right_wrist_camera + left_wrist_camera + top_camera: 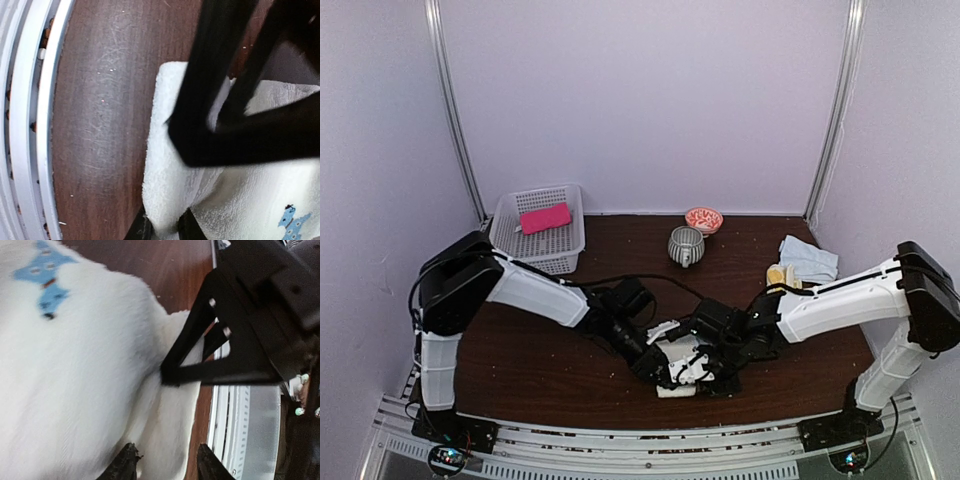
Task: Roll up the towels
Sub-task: Roll the towel at the center of the board.
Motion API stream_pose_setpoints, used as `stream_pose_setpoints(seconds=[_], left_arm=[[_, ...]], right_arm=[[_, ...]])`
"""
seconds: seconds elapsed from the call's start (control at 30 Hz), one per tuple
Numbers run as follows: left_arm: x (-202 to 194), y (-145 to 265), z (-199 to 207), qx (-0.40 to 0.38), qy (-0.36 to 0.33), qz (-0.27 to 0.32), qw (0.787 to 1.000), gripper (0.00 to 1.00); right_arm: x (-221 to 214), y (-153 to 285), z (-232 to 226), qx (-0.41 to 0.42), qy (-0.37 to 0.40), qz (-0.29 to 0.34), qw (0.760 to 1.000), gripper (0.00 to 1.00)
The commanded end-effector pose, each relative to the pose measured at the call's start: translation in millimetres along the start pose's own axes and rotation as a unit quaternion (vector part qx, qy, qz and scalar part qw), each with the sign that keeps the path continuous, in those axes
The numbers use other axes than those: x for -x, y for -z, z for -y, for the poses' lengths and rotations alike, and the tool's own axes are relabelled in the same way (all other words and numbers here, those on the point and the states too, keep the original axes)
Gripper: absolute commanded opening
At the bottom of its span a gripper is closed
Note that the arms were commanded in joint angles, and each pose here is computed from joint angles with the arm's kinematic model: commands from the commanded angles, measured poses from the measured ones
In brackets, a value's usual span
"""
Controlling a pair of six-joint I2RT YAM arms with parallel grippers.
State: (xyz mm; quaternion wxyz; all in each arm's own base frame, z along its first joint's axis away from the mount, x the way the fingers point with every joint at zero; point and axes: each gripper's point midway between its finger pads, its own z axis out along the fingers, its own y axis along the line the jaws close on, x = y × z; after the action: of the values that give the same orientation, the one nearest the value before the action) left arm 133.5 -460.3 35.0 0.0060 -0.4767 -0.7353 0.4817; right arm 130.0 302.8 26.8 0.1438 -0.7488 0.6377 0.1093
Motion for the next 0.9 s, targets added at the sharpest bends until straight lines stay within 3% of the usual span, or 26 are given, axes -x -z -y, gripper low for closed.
stream_pose_setpoints(seconds=[0.0,0.2,0.33,0.47,0.57,0.7,0.87], left_arm=[[14,59,-21,0.124,-0.010,0.079,0.989,0.42],[31,115,0,0.221,-0.074,0.181,0.956,0.44],[39,136,40,0.286,-0.205,0.235,0.906,0.47],[35,108,66,0.321,-0.312,0.184,0.875,0.61],[32,78,65,0.328,-0.359,0.119,0.866,0.57],[29,50,46,0.321,-0.391,0.051,0.861,0.46],[22,20,24,0.319,-0.416,-0.007,0.852,0.45]], right_arm=[[-6,2,-29,0.134,-0.066,-0.009,0.989,0.07],[-12,-5,-1,0.248,-0.203,0.008,0.947,0.08],[-23,-14,14,0.315,-0.270,-0.009,0.910,0.08],[-36,-28,10,0.372,-0.293,-0.044,0.880,0.09],[-39,-33,8,0.392,-0.300,-0.044,0.868,0.09],[-39,-35,10,0.389,-0.298,-0.043,0.871,0.10],[-37,-35,13,0.388,-0.296,-0.038,0.872,0.10]])
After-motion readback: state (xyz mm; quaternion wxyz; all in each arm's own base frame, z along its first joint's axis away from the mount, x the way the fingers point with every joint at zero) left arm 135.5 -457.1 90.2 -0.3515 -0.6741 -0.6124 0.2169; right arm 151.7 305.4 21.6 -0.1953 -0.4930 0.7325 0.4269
